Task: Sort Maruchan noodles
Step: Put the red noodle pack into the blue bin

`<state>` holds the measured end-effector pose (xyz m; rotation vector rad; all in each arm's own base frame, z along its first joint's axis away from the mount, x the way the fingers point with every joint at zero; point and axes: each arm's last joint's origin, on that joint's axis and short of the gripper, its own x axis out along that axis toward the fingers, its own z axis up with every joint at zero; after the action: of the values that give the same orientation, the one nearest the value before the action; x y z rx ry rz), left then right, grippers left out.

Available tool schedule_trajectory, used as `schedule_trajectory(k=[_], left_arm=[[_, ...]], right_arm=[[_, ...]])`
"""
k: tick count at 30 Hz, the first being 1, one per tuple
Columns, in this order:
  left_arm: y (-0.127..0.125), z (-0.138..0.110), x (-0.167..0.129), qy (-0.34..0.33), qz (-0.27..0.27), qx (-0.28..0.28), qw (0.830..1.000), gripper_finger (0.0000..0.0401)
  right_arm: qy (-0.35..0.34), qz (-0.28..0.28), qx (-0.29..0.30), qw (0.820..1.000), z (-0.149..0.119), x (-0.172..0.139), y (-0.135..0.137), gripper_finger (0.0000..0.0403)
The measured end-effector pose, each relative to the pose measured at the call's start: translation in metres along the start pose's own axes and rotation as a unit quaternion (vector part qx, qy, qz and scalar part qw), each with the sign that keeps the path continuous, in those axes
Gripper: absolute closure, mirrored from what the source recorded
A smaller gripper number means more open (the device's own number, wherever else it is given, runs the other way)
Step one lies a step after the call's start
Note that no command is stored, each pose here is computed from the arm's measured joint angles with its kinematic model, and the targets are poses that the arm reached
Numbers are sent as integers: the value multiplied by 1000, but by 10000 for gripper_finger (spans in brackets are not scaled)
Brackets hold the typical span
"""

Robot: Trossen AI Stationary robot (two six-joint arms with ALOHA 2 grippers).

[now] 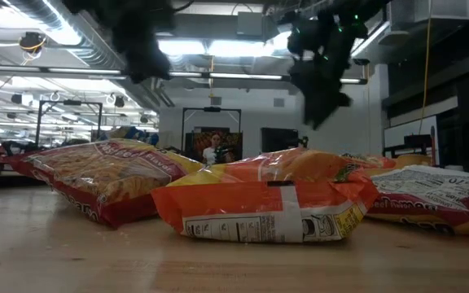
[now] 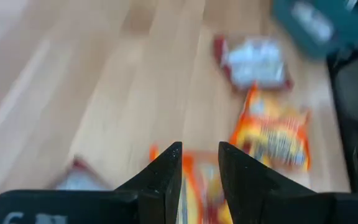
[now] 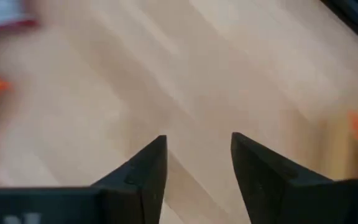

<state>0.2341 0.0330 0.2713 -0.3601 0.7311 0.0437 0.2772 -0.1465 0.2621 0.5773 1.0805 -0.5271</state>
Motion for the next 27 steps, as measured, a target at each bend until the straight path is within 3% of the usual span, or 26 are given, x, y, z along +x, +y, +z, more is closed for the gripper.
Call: schedule_trajectory(k=[4, 10, 14, 19, 22, 27], left_arm=[[-16, -21, -4, 81, 9, 6, 997, 301], [-50, -38, -2, 117, -19, 20, 993, 301], [-72, -43, -2, 97, -20, -3, 995, 301], [-110, -57, 1, 66, -35, 1, 997, 301], [-127, -71, 9, 64, -17, 18, 998, 301], [-147, -98, 32, 84, 24, 70, 994, 301]], right_arm=[[-65, 54, -100, 991, 0, 12, 56, 233], [-151, 160, -207, 953, -5, 34, 126, 232], [-151, 224, -228, 935, -14, 56, 157, 222], [-132, 281, -253, 916, -32, 87, 189, 172], [-121, 292, -259, 913, -44, 104, 203, 139], [-139, 264, -237, 924, -56, 119, 216, 113]])
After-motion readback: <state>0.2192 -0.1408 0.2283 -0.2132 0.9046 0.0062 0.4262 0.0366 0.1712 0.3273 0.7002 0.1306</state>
